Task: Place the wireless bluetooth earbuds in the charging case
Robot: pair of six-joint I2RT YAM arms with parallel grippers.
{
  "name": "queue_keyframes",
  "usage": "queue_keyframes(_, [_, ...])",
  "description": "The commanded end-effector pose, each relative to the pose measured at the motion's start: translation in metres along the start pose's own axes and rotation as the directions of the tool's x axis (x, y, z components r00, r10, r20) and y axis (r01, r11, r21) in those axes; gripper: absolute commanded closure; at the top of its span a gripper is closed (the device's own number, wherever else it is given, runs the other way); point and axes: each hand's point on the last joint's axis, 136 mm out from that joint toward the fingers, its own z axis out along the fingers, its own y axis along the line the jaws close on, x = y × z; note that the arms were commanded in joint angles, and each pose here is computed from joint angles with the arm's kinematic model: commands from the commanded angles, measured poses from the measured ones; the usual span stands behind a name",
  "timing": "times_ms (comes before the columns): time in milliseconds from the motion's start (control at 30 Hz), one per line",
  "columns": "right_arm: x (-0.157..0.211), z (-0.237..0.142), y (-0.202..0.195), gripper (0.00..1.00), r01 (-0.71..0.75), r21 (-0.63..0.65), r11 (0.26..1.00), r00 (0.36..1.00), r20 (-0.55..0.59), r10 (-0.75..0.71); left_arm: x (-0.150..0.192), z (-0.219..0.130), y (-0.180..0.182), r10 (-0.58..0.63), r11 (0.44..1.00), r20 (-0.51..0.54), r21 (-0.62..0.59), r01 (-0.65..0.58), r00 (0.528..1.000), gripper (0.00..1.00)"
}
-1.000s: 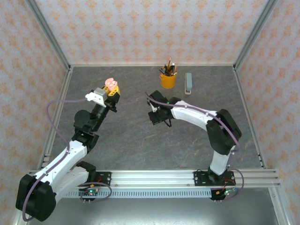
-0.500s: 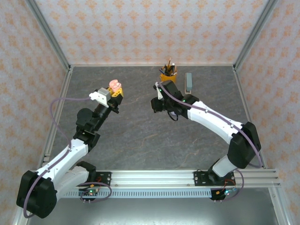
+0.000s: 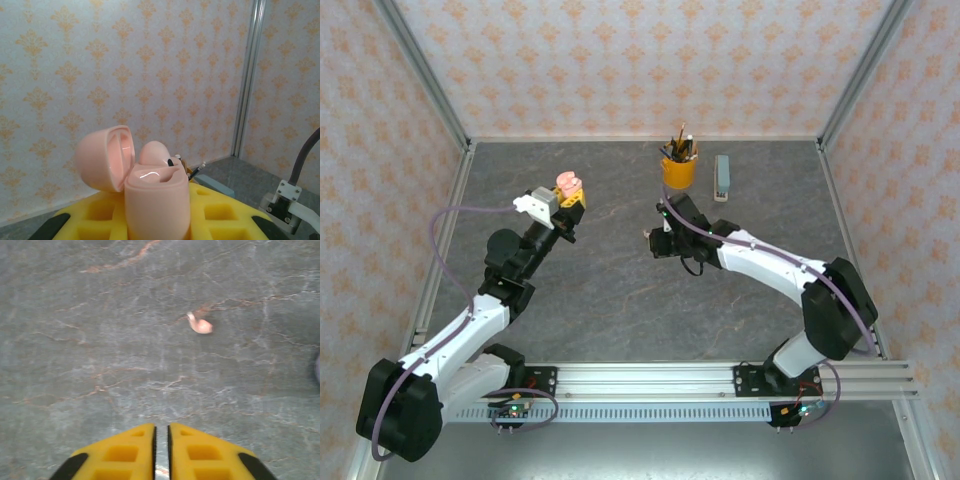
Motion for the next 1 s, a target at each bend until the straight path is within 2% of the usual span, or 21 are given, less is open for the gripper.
queue_keyframes(0, [-0.011, 0.012, -0.017, 0.77, -0.072, 0.064, 0.995, 0.997, 0.045, 0.069, 0.000, -0.002, -0.002, -0.012, 1.000, 0.008, 0.014, 0.012, 1.000, 1.00])
queue_keyframes(133, [-0.005, 0.030, -0.021, 0.61, -0.004, 0.099, 0.995, 1.000, -0.024, 0.007, 0.000, -0.003, -0.003, -0.011, 1.000, 0.009, 0.020, 0.011, 1.000, 1.00])
queue_keyframes(267, [0.001, 0.050, -0.020, 0.53, 0.097, 0.101, 0.990, 0.989, -0.124, -0.085, 0.000, -0.005, -0.005, -0.005, 1.000, 0.016, 0.025, 0.005, 1.000, 1.00])
queue_keyframes(433, [-0.007, 0.069, -0.020, 0.52, 0.077, 0.142, 0.987, 0.985, -0.166, -0.052, -0.001, -0.008, -0.001, -0.007, 1.000, 0.019, -0.003, 0.007, 1.000, 1.00])
queue_keyframes(600, [-0.028, 0.083, -0.010, 0.52, -0.001, 0.150, 0.989, 0.990, -0.136, 0.022, 0.001, -0.007, 0.006, -0.020, 0.999, 0.015, -0.038, 0.021, 1.000, 1.00])
queue_keyframes(967, [-0.061, 0.136, -0.002, 0.51, -0.010, 0.128, 0.992, 0.988, -0.150, 0.029, 0.000, -0.007, 0.008, -0.031, 0.998, 0.026, -0.049, 0.032, 0.999, 1.00])
